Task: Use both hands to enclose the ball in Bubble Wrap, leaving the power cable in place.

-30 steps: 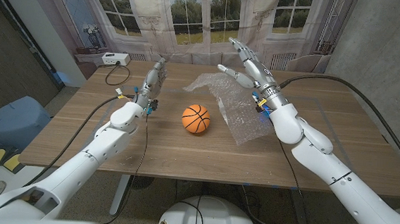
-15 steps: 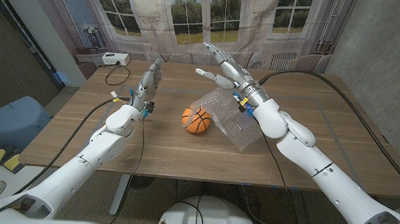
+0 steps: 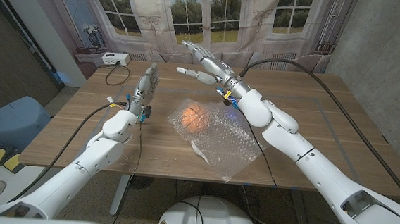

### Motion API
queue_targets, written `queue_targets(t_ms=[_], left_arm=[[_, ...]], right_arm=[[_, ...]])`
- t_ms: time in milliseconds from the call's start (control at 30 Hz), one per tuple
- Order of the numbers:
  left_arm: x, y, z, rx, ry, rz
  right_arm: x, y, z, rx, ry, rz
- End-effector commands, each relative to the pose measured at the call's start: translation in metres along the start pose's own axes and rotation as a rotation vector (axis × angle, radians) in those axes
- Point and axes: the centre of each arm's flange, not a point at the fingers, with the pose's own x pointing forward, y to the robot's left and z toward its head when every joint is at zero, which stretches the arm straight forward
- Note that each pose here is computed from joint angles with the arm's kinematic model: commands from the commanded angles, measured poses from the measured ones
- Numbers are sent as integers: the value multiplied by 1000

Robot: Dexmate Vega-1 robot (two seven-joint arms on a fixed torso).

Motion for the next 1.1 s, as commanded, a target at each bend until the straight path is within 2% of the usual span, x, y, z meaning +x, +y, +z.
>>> queue_targets(t_ms=[33, 167, 300, 500, 633, 700, 800, 933, 1100], left_arm=[[0, 5, -6, -2, 5, 3], [4, 2, -7, -4, 6, -14], [6, 2, -7, 3, 6, -21], [5, 5, -6, 14, 5, -17], [4, 7, -4, 24, 4, -12], [3, 8, -3, 26, 4, -11], [3, 8, -2, 28, 5, -13], [2, 8, -1, 29, 7, -23], [0, 8, 1, 33, 11, -31]], right_arm=[[27, 15, 20, -2, -52, 73], [28, 20, 20, 1, -39, 90], [23, 18, 17, -9, -14, 69], [8, 15, 14, -48, 40, -8], [-4, 16, 15, -109, 88, -19], [-10, 17, 16, -138, 123, 0], [-15, 20, 20, -207, 185, 66], [-20, 31, 23, -273, 244, 130], [-23, 43, 28, -349, 267, 161]])
